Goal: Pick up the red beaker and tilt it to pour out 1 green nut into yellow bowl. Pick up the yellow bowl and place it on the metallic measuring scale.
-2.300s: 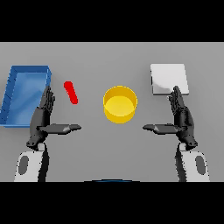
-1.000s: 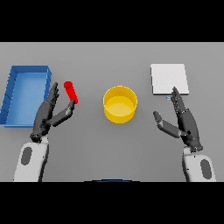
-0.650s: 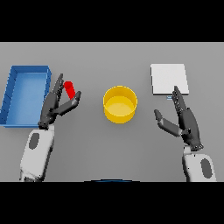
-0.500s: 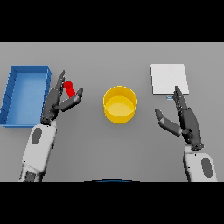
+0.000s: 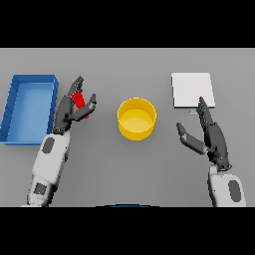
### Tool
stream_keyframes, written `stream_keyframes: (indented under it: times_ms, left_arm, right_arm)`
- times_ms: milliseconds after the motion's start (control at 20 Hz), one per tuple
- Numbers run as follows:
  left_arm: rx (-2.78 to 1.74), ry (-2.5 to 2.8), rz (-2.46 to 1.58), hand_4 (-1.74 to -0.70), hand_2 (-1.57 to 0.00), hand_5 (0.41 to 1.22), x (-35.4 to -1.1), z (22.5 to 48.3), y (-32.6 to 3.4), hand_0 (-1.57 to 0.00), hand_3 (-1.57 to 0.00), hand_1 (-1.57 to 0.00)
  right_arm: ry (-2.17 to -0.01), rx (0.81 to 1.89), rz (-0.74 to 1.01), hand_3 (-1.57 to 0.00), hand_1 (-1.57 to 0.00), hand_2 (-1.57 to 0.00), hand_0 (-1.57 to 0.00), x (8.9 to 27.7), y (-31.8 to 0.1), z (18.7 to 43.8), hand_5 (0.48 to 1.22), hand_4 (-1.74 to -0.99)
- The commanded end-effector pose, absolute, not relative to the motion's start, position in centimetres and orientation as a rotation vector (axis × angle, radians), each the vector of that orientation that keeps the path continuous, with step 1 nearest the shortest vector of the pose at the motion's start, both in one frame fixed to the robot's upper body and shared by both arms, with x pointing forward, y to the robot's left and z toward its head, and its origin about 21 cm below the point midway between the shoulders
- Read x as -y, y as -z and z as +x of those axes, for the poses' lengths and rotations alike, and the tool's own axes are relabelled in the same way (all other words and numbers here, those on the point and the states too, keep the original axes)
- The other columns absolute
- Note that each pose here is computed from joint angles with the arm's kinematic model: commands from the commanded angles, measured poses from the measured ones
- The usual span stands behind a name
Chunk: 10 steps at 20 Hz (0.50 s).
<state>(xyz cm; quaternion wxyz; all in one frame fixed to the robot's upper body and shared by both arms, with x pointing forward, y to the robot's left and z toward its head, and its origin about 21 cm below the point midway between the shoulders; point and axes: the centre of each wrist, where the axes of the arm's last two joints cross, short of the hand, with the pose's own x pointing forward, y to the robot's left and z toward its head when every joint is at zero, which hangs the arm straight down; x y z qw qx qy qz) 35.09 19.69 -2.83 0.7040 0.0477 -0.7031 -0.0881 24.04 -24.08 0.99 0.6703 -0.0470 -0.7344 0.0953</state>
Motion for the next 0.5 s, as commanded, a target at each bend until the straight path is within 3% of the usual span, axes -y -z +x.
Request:
stream_keyframes:
  times_ms: [0, 50, 100, 200, 250, 400, 450]
  left_arm:
    - [1.560, 0.178, 0.109, -1.39, -0.32, 0.765, -19.8, 35.2, 2.9, -0.34, -0.24, -0.31]
    - [1.570, 0.154, 0.098, -1.42, -0.55, 0.786, -19.2, 35.3, 3.1, -0.58, -0.42, -0.56]
    - [1.575, 0.137, 0.088, -1.42, -0.76, 0.873, -19.0, 35.6, 3.0, -0.78, -0.65, -0.76]
    - [1.591, 0.119, 0.085, -1.48, -1.05, 0.998, -18.6, 36.0, 3.1, -1.07, -0.98, -1.05]
    - [1.591, 0.135, 0.095, -1.53, -1.15, 1.043, -18.3, 36.3, 3.0, -1.17, -1.08, -1.16]
    - [1.621, 0.151, 0.082, -1.62, -1.36, 1.130, -18.1, 35.9, 3.2, -1.36, -1.18, -1.36]
    - [1.606, 0.157, 0.086, -1.59, -1.40, 1.148, -18.2, 35.9, 3.1, -1.41, -1.26, -1.40]
  right_arm:
    - [-0.217, 1.656, -0.115, 0.00, 0.00, 0.00, 0.00, 24.5, -1.2, 24.0, 0.645, -1.294]
    - [-0.217, 1.651, -0.102, 0.00, 0.00, 0.00, 0.00, 24.2, -1.0, 23.7, 0.645, -1.292]
    - [-0.215, 1.639, -0.110, 0.00, 0.00, 0.00, 0.00, 24.4, -1.2, 24.1, 0.646, -1.292]
    - [-0.211, 1.635, -0.108, 0.00, 0.00, 0.00, 0.00, 24.2, -0.9, 23.8, 0.647, -1.291]
    - [-0.214, 1.643, -0.105, 0.00, 0.00, 0.00, 0.00, 24.0, -1.0, 23.9, 0.649, -1.291]
    - [-0.211, 1.644, -0.116, 0.00, 0.00, 0.00, 0.00, 24.2, -1.1, 24.3, 0.649, -1.290]
    - [-0.211, 1.641, -0.113, 0.00, 0.00, 0.00, 0.00, 24.2, -1.1, 24.3, 0.648, -1.290]
